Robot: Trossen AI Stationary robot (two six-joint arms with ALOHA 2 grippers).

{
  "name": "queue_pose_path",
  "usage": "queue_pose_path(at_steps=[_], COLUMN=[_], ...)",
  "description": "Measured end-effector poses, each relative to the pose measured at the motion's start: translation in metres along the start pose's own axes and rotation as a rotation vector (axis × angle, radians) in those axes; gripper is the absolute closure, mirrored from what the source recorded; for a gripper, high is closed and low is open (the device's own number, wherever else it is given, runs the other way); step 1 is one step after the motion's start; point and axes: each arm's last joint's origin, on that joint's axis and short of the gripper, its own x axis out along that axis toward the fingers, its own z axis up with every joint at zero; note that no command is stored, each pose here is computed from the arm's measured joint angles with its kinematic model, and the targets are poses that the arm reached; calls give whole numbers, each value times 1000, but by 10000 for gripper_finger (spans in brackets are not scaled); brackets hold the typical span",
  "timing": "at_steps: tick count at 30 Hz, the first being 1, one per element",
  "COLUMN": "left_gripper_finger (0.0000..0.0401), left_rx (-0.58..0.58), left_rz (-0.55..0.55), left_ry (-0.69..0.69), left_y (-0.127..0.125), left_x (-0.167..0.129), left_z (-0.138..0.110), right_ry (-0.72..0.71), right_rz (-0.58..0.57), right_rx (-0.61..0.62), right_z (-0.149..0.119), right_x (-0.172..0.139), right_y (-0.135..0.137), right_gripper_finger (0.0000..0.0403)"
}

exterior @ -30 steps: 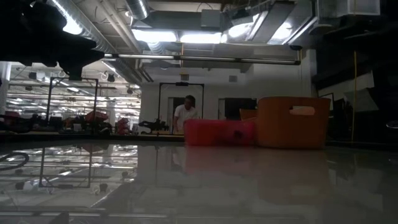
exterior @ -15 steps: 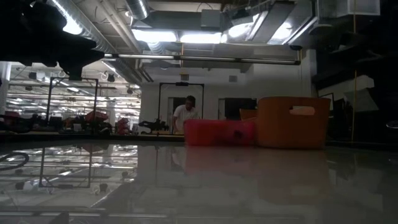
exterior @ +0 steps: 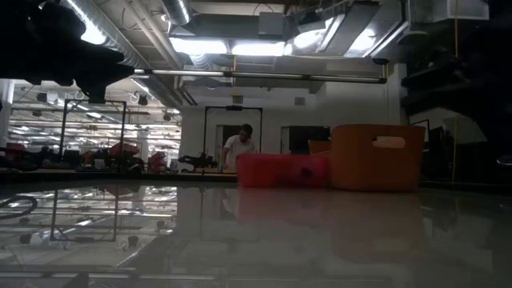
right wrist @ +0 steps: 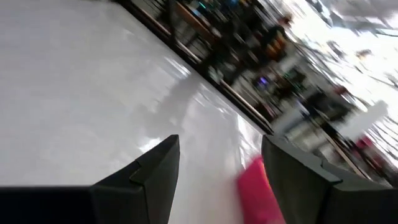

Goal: Sort blocks by size
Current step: Return to Home Position

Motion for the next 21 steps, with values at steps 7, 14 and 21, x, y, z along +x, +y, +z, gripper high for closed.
queue_pose_path(at_steps=[7, 14, 21], left_gripper_finger=[239, 239, 239], left_rx=[0, 0, 0], left_rz=[0, 0, 0], left_ry=[0, 0, 1], left_y=[0, 0, 0], left_x=[0, 0, 0], left_z=[0, 0, 0], right_ry=[76, 76, -16], right_rz=[-86, -100, -16], right_rx=[32, 115, 108], right_z=[-13, -16, -13], right_x=[-1, -2, -2], right_y=[-14, -18, -16], right_gripper_finger=[178, 178, 178])
